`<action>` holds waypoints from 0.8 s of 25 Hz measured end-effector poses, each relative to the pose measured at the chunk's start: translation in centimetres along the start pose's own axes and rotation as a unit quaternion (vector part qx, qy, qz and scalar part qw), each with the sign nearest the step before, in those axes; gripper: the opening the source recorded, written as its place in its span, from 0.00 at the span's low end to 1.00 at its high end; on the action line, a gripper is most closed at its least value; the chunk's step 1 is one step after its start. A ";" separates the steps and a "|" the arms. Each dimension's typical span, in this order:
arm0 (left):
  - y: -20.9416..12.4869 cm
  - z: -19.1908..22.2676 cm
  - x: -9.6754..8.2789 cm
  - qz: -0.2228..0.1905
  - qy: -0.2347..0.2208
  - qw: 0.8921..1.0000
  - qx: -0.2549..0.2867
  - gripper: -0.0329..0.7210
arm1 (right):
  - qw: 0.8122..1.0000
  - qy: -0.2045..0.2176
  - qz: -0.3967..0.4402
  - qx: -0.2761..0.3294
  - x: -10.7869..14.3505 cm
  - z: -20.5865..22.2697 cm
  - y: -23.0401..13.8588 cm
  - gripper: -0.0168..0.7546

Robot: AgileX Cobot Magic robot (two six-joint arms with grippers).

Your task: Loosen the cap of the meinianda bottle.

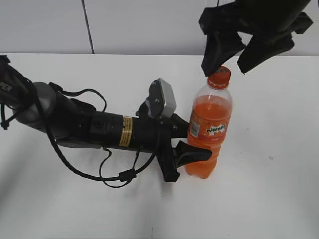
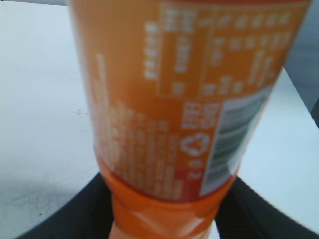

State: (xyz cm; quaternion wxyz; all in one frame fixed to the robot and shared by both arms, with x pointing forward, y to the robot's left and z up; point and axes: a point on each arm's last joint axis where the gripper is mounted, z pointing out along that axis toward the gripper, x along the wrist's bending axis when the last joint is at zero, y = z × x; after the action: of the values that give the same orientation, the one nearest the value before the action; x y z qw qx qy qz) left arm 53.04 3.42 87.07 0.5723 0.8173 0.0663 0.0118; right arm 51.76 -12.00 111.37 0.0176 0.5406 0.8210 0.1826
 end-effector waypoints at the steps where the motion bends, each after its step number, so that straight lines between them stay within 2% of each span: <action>1: 0.0 0.0 0.0 0.000 0.000 1.000 0.000 0.53 | 1.000 -0.001 0.001 0.004 0.0 0.3 0.1 0.70; 4: 0.0 0.0 0.0 0.000 0.000 1.000 0.000 0.53 | 1.000 -0.002 0.001 0.011 -0.1 0.8 0.2 0.68; 8: 0.0 0.0 0.0 0.000 0.000 1.000 0.000 0.53 | 1.000 -0.002 -0.001 0.015 -0.1 1.2 0.3 0.61; 11: 0.0 0.0 0.0 0.000 0.000 1.000 0.000 0.53 | 1.000 0.000 -0.003 0.015 -0.1 1.2 0.3 0.51; 13: 0.0 0.0 0.0 0.000 0.000 1.000 0.000 0.53 | 1.000 0.004 -0.004 0.015 0.0 1.1 0.3 0.39; 15: 0.0 0.0 0.0 0.000 0.000 1.000 0.000 0.53 | 1.000 0.005 -0.016 0.015 0.0 1.1 0.3 0.37; 18: 0.0 0.0 0.0 0.000 0.000 1.000 0.000 0.53 | 0.998 0.018 -0.066 0.015 0.2 1.1 0.2 0.37; 20: 0.0 0.0 0.0 0.001 -0.001 1.000 0.000 0.53 | 0.989 0.026 -0.145 0.014 0.4 1.1 0.2 0.37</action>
State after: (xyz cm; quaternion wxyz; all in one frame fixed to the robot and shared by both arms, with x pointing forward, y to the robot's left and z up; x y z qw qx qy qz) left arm 53.02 3.41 87.10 0.5723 0.8174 0.0646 0.0115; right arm 52.07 -11.28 110.45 0.0152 0.4112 0.8934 0.1805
